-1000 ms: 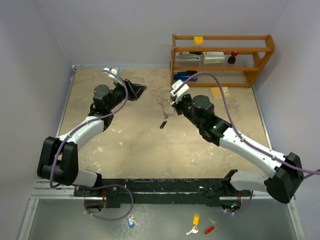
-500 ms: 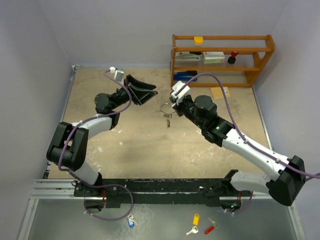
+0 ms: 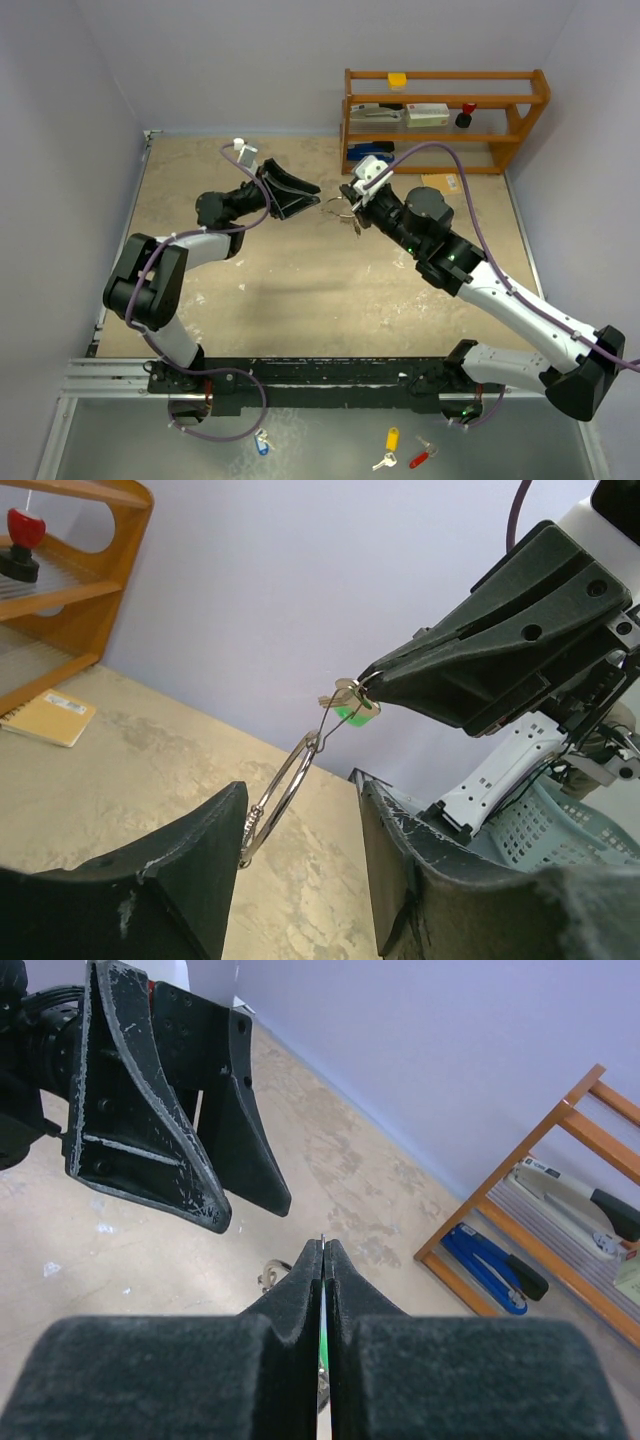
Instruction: Remove the keys from the keyring
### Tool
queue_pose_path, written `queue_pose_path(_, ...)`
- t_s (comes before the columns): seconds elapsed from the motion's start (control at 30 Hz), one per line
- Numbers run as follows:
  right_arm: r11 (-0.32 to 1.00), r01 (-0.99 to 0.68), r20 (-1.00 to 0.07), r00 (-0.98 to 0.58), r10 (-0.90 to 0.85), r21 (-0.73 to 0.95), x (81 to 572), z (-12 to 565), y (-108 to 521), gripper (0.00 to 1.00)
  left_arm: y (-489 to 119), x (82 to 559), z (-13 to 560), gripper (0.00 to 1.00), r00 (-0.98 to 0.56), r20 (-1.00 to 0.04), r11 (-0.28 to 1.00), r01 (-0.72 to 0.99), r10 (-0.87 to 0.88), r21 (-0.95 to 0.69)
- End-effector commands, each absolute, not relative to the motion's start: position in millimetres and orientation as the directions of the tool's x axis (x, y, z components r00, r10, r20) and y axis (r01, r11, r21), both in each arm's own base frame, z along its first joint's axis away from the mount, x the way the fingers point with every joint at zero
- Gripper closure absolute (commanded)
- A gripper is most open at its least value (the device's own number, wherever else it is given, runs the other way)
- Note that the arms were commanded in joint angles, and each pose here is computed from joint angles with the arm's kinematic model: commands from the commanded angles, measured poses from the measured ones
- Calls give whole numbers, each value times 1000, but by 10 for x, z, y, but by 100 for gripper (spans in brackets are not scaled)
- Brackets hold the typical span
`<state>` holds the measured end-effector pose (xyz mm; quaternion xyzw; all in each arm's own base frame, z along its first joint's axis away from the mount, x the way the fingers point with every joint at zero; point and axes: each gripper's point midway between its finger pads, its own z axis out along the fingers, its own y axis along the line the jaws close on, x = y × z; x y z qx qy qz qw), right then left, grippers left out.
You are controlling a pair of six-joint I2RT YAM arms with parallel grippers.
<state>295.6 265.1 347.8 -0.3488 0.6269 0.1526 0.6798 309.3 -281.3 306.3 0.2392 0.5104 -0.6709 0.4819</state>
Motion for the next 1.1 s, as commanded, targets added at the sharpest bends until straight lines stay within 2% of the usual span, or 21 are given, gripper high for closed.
queue_pose_path(0.0,704,-650,-956,246,-161,-286,2852,3880,2658,100,-2799,2869,3406,55,-310,-836,-89,949,-452,-303)
queue_pose_path(0.13,699,-659,-958,248,-147,-278,2819,3912,2674,100,-2827,2826,3461,58,-278,-842,-83,959,-462,-271)
queue_pose_path(0.23,697,-664,-959,244,-141,-271,2809,3914,2678,100,-2832,2887,3470,59,-241,-849,-31,966,-471,-257)
queue_pose_path(0.3,694,-668,-960,244,-137,-269,2796,3926,2686,100,-2857,3013,3417,59,-215,-866,48,963,-451,-265)
queue_pose_path(0.37,693,-670,-960,247,-132,-267,2781,3950,2684,100,-2876,3173,3332,59,-121,-911,191,959,-395,-211)
queue_pose_path(0.47,691,-673,-961,249,-124,-264,2757,3973,2682,100,-2937,3318,3082,59,-53,-975,368,920,-215,-131)
queue_pose_path(0.53,689,-675,-960,252,-119,-263,2747,3984,2683,100,-2981,3313,2973,59,-42,-992,404,911,-117,-86)
queue_pose_path(1.07,687,-681,-961,258,-98,-253,2688,4035,2658,100,-3090,3013,3101,58,-38,-978,252,963,-204,-90)
